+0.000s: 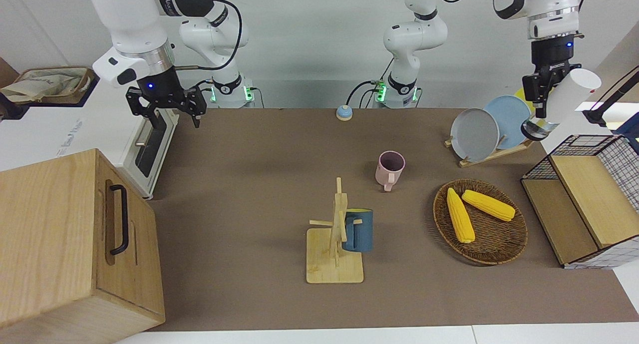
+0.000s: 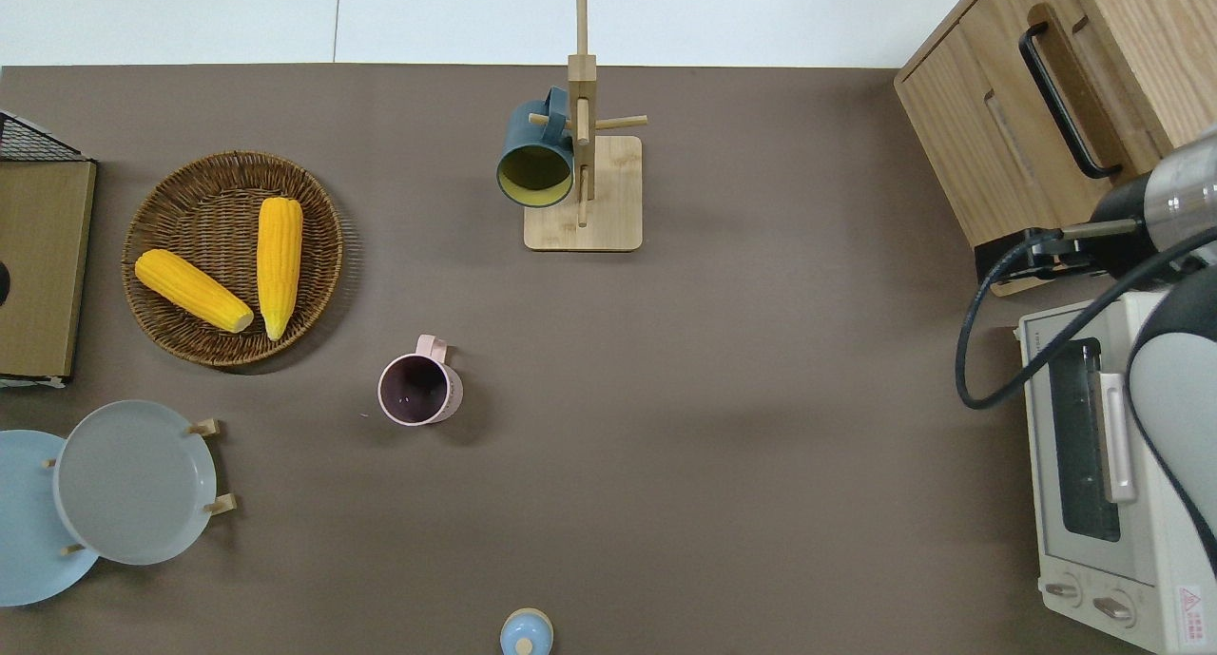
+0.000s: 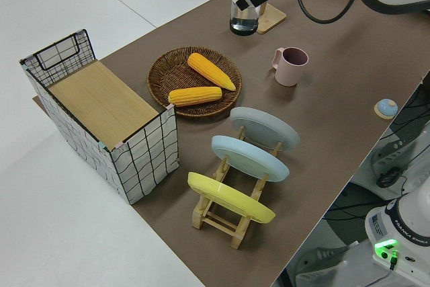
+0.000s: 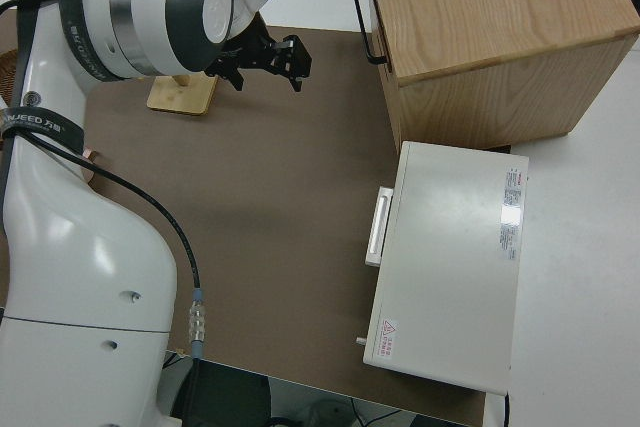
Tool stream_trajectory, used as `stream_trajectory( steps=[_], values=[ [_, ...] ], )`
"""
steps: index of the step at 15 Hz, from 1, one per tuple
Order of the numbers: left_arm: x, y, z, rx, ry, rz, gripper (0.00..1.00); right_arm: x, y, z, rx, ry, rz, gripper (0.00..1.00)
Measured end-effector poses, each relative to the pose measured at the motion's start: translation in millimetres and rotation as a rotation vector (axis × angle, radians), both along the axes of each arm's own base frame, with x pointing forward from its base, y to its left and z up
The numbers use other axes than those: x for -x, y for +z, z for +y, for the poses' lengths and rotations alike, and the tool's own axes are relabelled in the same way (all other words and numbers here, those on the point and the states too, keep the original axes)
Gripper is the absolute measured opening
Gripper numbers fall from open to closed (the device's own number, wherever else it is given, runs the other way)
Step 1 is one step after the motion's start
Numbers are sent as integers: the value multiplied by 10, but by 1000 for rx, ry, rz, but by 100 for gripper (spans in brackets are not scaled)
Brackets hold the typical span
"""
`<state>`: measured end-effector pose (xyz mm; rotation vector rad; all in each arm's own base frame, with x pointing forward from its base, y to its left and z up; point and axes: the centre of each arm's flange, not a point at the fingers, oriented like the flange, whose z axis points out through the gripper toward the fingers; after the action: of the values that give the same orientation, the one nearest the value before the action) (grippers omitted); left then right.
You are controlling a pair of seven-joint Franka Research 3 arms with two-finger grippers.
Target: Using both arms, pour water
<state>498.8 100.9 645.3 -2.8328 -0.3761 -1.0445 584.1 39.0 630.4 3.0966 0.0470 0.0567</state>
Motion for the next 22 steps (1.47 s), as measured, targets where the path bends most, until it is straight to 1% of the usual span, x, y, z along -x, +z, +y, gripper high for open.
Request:
stream_trajectory(
  steps=[2, 3, 4, 6, 8, 9, 13, 17, 22],
  values=[
    [-131, 57, 428, 16, -28, -11, 64, 0, 0, 0, 0, 0, 0, 99],
    [-175, 14, 689, 19, -42, -7, 64, 0, 0, 0, 0, 0, 0, 99],
    [-185, -80, 935, 19, -57, 5, 64, 0, 0, 0, 0, 0, 0, 99],
    [-178, -208, 1232, 23, -85, 12, 64, 0, 0, 0, 0, 0, 0, 99],
    [-174, -315, 1527, 31, -115, 3, 64, 0, 0, 0, 0, 0, 0, 99],
    [-196, -383, 1728, 29, -133, -6, 64, 0, 0, 0, 0, 0, 0, 99],
    [-384, -504, 2086, 22, -166, -45, 64, 0, 0, 0, 0, 0, 0, 99],
    [-537, -822, 2469, 10, -187, -51, 64, 0, 0, 0, 0, 0, 0, 99],
    [-625, -1035, 2558, -2, -218, -40, 64, 0, 0, 0, 0, 0, 0, 99]
  ],
)
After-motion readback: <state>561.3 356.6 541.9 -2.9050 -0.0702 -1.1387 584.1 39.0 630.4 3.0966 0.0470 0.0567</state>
